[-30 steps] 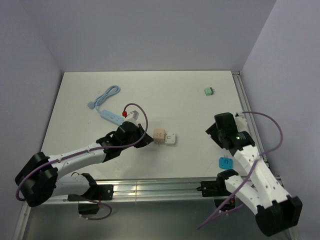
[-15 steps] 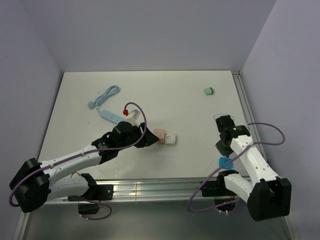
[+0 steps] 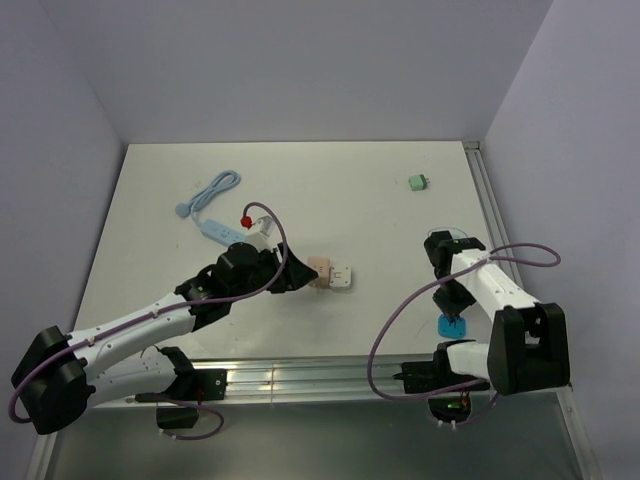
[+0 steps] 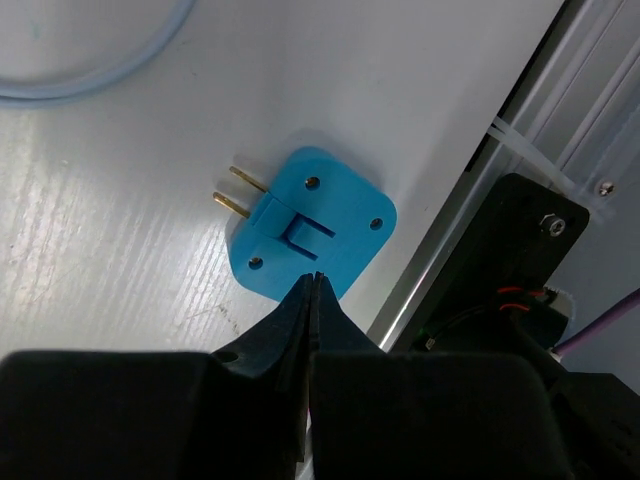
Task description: Insert the plug
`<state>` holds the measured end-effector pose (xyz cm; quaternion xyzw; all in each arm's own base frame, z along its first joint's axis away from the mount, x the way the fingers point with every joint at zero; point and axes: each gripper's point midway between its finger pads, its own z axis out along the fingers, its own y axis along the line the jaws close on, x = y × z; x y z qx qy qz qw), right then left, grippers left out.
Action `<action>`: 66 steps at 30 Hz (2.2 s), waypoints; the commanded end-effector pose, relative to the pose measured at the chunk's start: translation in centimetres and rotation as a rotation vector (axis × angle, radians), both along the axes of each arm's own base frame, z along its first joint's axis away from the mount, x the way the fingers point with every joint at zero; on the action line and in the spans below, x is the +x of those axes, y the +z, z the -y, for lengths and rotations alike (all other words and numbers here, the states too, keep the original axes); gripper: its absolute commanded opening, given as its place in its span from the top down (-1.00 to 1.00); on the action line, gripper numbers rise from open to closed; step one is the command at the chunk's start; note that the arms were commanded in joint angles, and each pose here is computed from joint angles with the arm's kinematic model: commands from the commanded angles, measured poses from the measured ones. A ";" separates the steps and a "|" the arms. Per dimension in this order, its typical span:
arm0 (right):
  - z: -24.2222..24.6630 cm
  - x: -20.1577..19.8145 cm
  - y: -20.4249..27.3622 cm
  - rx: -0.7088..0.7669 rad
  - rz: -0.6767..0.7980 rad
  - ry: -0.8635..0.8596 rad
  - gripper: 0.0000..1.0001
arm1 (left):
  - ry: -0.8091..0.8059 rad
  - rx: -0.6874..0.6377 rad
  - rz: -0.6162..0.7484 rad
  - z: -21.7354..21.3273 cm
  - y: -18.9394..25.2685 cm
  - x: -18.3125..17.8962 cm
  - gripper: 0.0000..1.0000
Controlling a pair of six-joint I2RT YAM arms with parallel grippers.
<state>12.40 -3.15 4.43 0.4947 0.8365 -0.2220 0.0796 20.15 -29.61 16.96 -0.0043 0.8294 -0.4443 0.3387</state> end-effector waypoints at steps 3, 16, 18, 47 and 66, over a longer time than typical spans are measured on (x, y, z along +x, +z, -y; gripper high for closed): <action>1.2 0.9 0.5 -0.071 -0.026 -0.011 1.00 | 0.011 -0.026 0.079 0.2 3.0 0.8 -0.19; 0.0 2.6 -1.9 -0.003 -0.085 0.052 1.00 | 0.027 -0.040 0.092 0.0 3.8 1.0 -0.20; 0.1 2.9 -2.2 -0.009 -0.082 0.056 1.00 | 0.030 -0.039 0.093 0.0 3.8 1.0 -0.20; -3.7 10.2 0.0 0.040 0.115 0.116 1.00 | 0.128 -0.017 0.066 -2.6 3.3 0.7 -0.22; 3.0 9.1 6.5 0.073 0.315 -0.092 1.00 | -0.570 -0.178 0.189 14.4 6.9 -5.6 0.30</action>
